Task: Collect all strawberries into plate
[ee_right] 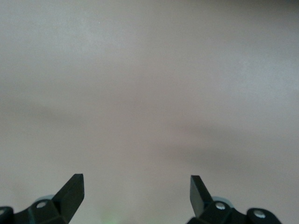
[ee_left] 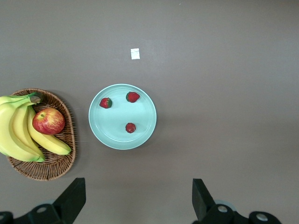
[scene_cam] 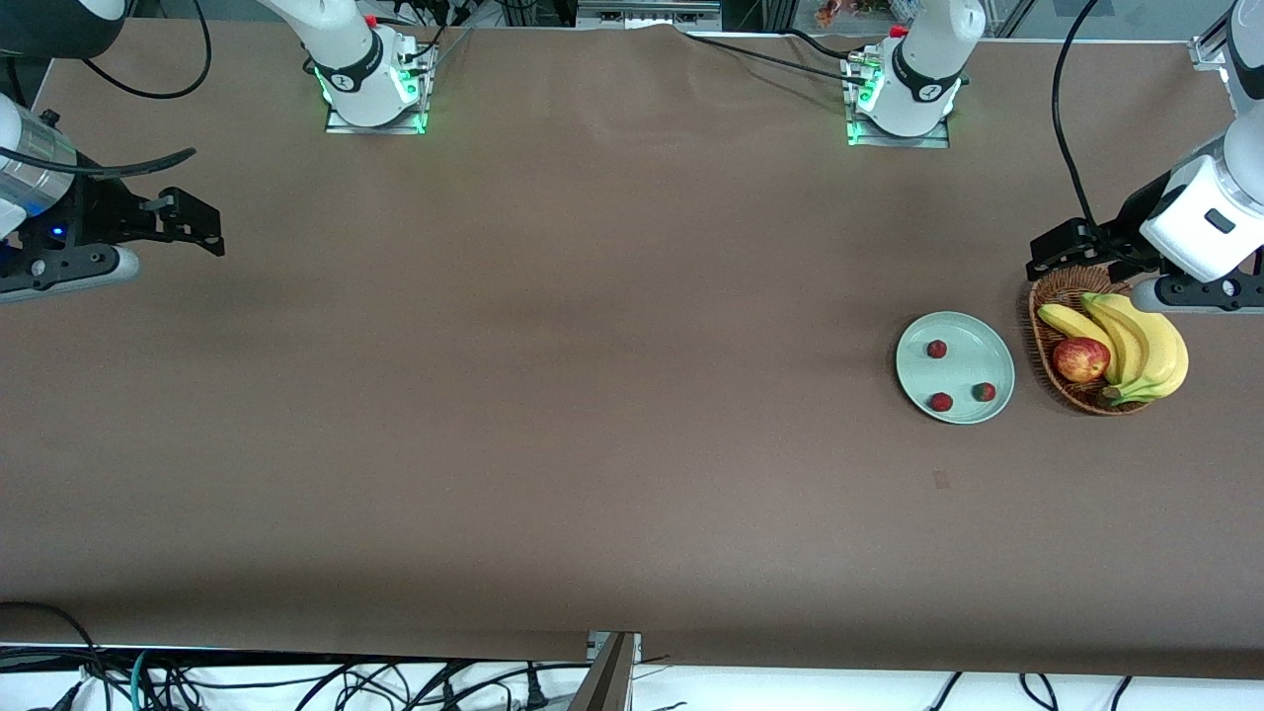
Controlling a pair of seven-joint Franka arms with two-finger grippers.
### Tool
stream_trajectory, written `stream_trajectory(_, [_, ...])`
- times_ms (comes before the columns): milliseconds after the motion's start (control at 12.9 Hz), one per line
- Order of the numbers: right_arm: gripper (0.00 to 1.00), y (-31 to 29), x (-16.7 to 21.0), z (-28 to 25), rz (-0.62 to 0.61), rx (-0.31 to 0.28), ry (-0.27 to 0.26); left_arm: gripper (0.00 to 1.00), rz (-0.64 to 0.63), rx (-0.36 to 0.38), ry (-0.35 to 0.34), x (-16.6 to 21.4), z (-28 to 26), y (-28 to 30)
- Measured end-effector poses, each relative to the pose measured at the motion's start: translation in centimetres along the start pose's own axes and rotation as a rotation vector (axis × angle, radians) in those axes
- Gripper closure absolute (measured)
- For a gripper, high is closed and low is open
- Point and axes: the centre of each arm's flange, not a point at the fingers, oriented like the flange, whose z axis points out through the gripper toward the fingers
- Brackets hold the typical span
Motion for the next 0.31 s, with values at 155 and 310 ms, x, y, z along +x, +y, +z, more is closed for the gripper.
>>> stream_trajectory(155, [0.00,1.0,-0.5,-0.7,0.016,-0.008,0.011,0.00,-0.001,0.000,-0.001,0.1,0.0,-0.1])
stream_trajectory(310, [0.00,1.5,-0.8,-1.2,0.026,-0.014,0.028,0.00,-0.002,0.000,-0.001,0.1,0.0,-0.1])
